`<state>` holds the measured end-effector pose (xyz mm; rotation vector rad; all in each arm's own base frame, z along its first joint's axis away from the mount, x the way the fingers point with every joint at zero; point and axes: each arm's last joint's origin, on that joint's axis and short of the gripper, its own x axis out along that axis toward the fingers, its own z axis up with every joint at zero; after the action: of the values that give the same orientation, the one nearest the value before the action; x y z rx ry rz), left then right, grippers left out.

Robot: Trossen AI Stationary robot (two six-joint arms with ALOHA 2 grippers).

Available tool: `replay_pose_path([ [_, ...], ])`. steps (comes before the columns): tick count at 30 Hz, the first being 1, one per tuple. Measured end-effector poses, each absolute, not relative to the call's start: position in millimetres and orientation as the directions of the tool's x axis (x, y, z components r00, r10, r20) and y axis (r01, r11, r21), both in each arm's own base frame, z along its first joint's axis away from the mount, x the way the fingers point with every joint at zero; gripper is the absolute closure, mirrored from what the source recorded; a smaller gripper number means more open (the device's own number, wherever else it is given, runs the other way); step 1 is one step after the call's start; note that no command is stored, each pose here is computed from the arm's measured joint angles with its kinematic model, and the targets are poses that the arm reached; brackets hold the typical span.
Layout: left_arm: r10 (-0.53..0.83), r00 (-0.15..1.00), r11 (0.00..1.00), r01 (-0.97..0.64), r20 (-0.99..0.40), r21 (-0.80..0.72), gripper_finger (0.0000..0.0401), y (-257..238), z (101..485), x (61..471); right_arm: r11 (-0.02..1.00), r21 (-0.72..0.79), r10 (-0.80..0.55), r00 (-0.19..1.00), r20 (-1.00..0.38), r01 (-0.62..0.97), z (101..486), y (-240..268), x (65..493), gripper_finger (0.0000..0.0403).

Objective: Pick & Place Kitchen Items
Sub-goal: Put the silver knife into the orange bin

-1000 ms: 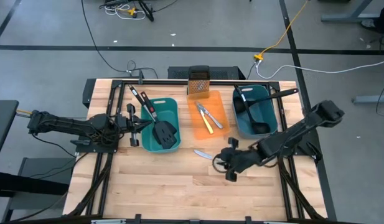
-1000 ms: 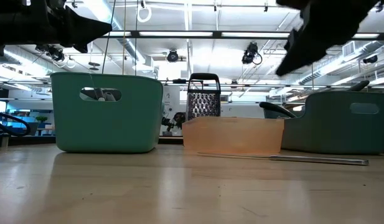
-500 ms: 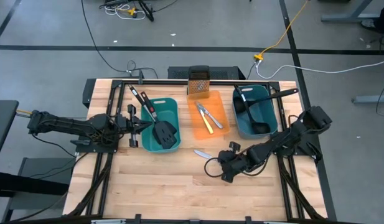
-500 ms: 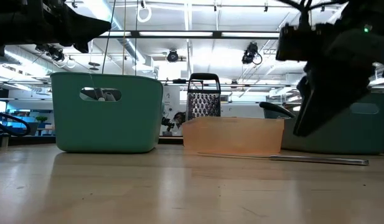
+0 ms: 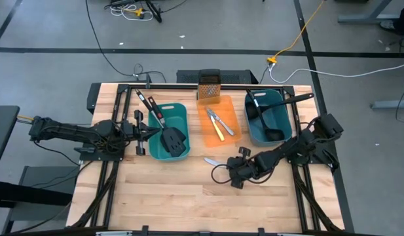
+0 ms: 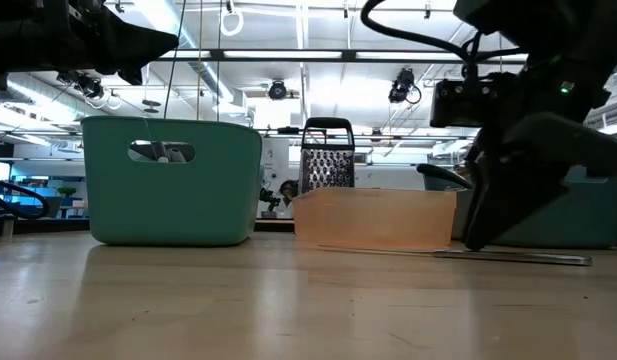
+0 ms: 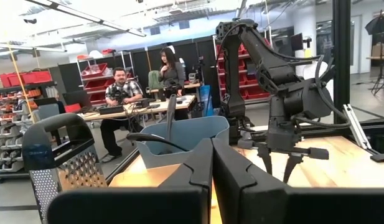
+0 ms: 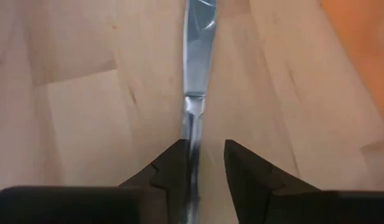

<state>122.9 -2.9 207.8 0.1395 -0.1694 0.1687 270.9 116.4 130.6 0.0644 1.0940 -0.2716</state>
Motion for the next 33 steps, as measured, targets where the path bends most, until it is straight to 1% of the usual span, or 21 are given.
replay_pose_path([
  [5, 0.154, 0.972, 0.976, -0.178, 0.179, 0.123, 0.0388, -2.9, 207.8, 122.8, 0.97, -0.082, -0.175, 0.423, -0.889, 0.228, 130.5, 114.1, 272.0, 0.0305],
  [8, 0.154, 0.972, 0.977, -0.177, 0.179, 0.119, 0.0389, -2.9, 207.9, 122.9, 0.971, -0.077, -0.169, 0.422, -0.891, 0.227, 130.6, 114.0, 272.2, 0.0308],
  [19, 0.154, 0.972, 0.977, -0.177, 0.18, 0.119, 0.0388, -2.9, 207.9, 122.8, 0.977, -0.036, -0.122, 0.412, -0.903, 0.21, 130.6, 115.4, 272.1, 0.0284],
  [27, 0.154, 0.972, 0.977, -0.177, 0.179, 0.117, 0.0391, -2.9, 207.9, 122.9, 0.987, 0.049, -0.015, 0.392, -0.92, 0.153, 130.1, 120.0, 272.0, 0.0291],
  [33, 0.154, 0.972, 0.978, -0.176, 0.179, 0.116, 0.0388, -2.9, 207.9, 122.9, 0.992, 0.054, 0.005, 0.394, -0.919, 0.115, 130.3, 123.4, 271.4, 0.0294],
])
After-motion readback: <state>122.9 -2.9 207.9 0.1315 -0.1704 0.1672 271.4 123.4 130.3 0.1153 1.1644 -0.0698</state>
